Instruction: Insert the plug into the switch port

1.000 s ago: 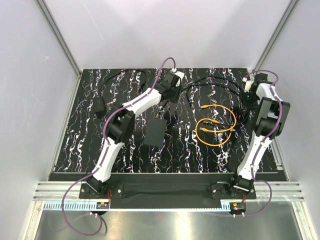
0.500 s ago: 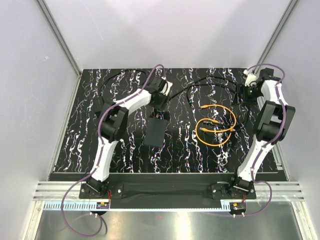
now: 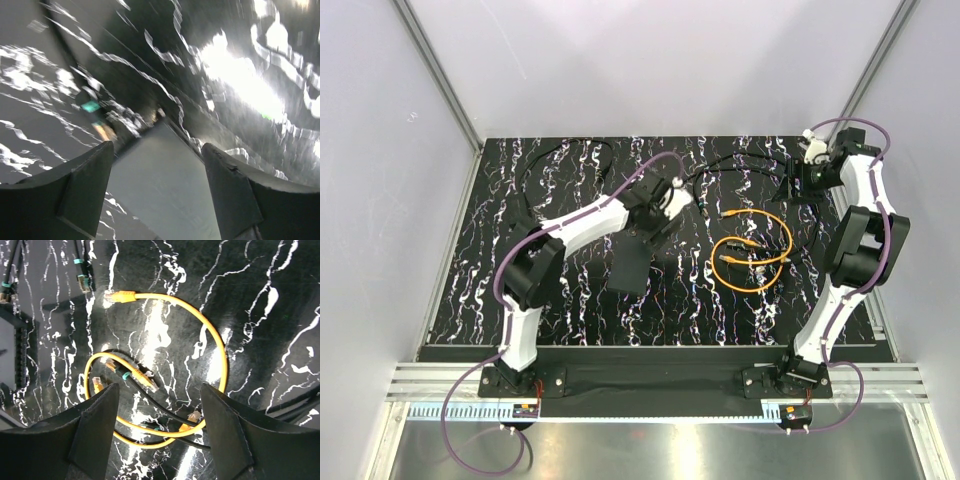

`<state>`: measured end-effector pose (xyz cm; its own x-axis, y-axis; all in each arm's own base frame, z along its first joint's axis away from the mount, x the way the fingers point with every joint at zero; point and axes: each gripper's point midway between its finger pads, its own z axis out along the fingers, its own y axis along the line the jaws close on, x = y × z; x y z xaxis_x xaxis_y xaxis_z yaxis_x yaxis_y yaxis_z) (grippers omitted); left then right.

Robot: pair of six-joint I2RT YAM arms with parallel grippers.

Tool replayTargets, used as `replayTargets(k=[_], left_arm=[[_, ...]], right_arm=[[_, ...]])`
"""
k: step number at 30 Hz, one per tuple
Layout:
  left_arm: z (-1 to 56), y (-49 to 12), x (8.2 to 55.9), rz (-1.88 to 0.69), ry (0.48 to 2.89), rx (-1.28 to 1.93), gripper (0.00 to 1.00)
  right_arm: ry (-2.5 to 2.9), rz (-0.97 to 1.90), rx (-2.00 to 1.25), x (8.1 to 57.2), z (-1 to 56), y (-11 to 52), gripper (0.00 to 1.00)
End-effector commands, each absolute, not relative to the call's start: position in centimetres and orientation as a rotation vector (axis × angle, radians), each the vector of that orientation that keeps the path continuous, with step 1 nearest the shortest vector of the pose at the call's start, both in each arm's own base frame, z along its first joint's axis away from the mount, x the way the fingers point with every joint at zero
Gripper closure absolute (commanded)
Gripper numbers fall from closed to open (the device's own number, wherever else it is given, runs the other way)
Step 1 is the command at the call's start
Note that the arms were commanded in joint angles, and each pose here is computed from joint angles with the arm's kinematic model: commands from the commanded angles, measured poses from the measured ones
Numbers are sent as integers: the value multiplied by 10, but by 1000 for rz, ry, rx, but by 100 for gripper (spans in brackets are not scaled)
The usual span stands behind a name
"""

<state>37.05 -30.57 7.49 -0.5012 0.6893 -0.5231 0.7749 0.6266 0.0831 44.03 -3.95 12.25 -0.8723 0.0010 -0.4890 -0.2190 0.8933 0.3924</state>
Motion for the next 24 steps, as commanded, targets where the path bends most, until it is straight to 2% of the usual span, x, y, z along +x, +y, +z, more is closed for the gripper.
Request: replayTargets(k=[1,6,15,24], left_arm=[[73,-295,350,-271,2258,1392,21],[77,-307,324,-381,2006,1721,20],[82,-335,302,-455,1768,1987,21],[45,-324,282,-444,1798,2167,22]], right_arm=[[2523,639,-177,437,146,-29,27],[2537,651,-176,435,142,-29,28],[2561,676,-162,432,133,-27,28],[2564,671,-174,430,135,-27,27]])
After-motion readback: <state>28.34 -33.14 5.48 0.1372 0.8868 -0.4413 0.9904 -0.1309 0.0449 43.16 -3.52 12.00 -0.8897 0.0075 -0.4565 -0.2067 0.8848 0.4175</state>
